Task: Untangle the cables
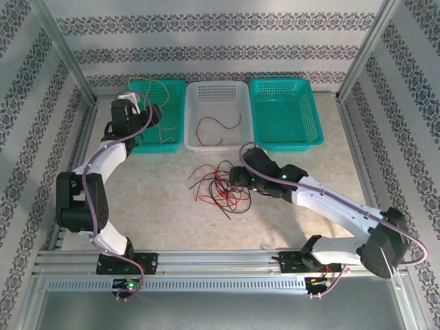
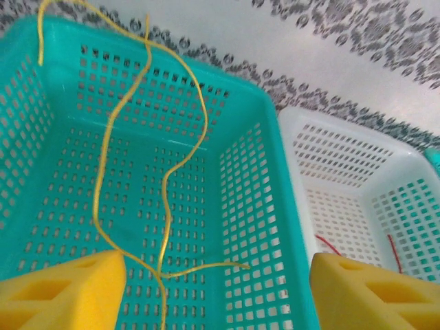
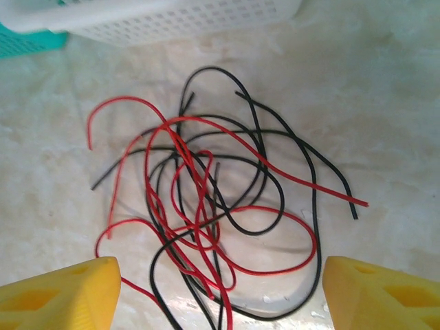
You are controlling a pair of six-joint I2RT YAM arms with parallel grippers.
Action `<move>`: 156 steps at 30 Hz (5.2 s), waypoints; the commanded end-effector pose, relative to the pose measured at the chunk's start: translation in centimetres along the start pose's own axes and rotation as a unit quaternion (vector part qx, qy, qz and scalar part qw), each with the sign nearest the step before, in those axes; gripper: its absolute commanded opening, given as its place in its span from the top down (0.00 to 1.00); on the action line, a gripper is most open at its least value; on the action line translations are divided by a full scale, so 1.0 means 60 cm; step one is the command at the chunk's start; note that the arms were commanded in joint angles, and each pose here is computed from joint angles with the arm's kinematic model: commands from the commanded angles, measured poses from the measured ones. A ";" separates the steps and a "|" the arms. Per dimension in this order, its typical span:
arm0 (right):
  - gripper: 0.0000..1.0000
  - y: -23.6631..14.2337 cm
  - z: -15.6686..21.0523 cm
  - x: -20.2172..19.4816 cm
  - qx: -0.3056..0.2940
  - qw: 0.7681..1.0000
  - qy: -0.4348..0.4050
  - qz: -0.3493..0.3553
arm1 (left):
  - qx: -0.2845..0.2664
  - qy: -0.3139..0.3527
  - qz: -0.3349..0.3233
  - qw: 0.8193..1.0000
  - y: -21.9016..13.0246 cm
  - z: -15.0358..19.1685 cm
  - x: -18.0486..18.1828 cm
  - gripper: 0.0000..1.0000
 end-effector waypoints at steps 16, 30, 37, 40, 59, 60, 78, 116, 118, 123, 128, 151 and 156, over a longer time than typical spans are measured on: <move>0.57 0.047 0.076 0.011 0.124 0.990 -0.066 -0.006 | 0.160 -0.071 0.219 0.960 -0.281 0.123 -0.207 0.54; 0.83 0.091 0.089 0.003 0.146 0.989 -0.017 -0.013 | 0.382 0.004 0.211 0.900 -0.262 0.384 -0.271 0.57; 0.97 0.056 0.058 0.035 0.112 0.992 -0.035 -0.053 | 0.390 0.017 0.231 0.891 -0.251 0.397 -0.310 0.54; 1.00 0.019 0.032 0.071 0.076 0.992 -0.061 -0.084 | 0.396 0.009 0.241 0.886 -0.245 0.409 -0.323 0.49; 1.00 -0.222 -0.078 0.170 -0.110 0.959 -0.127 -0.228 | 0.392 0.035 0.155 0.906 -0.205 0.447 -0.276 0.55; 1.00 -0.232 -0.080 0.169 -0.116 0.957 -0.129 -0.232 | 0.390 0.035 0.150 0.908 -0.205 0.448 -0.271 0.56; 1.00 -0.321 -0.116 0.146 -0.200 0.940 -0.173 -0.216 | 0.382 0.042 0.105 0.917 -0.234 0.444 -0.202 0.59; 1.00 -0.329 -0.187 0.045 -0.228 0.959 -0.079 -0.146 | 0.409 -0.015 0.088 0.908 -0.280 0.439 -0.137 0.37; 1.00 -0.310 -0.182 0.057 -0.215 0.962 -0.081 -0.150 | 0.403 -0.010 0.082 0.911 -0.288 0.433 -0.131 0.31; 1.00 -0.253 -0.162 0.100 -0.182 0.965 -0.077 -0.173 | 0.410 -0.044 0.133 0.901 -0.297 0.428 -0.161 0.16; 1.00 -0.192 -0.133 0.159 -0.145 0.967 -0.089 -0.187 | 0.410 -0.089 0.238 0.876 -0.301 0.406 -0.226 0.00; 1.00 -0.284 -0.146 0.219 -0.161 0.935 -0.163 -0.270 | 0.224 0.102 0.156 0.957 -0.290 0.231 -0.228 0.00; 1.00 -0.341 -0.158 0.238 -0.186 0.915 -0.180 -0.310 | 0.230 0.084 0.165 0.955 -0.261 0.246 -0.237 0.00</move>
Point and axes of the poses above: each hand's point on the last joint's axis, 136 mm out from that joint toward the fingers, its own y axis out along the fingers, its own x axis along the line the jaws close on, z = x × y, the point moved 3 cm from there along -y, back along the fingers, and after that the axes turned 3 degrees about -y, right-handed, at the moved point
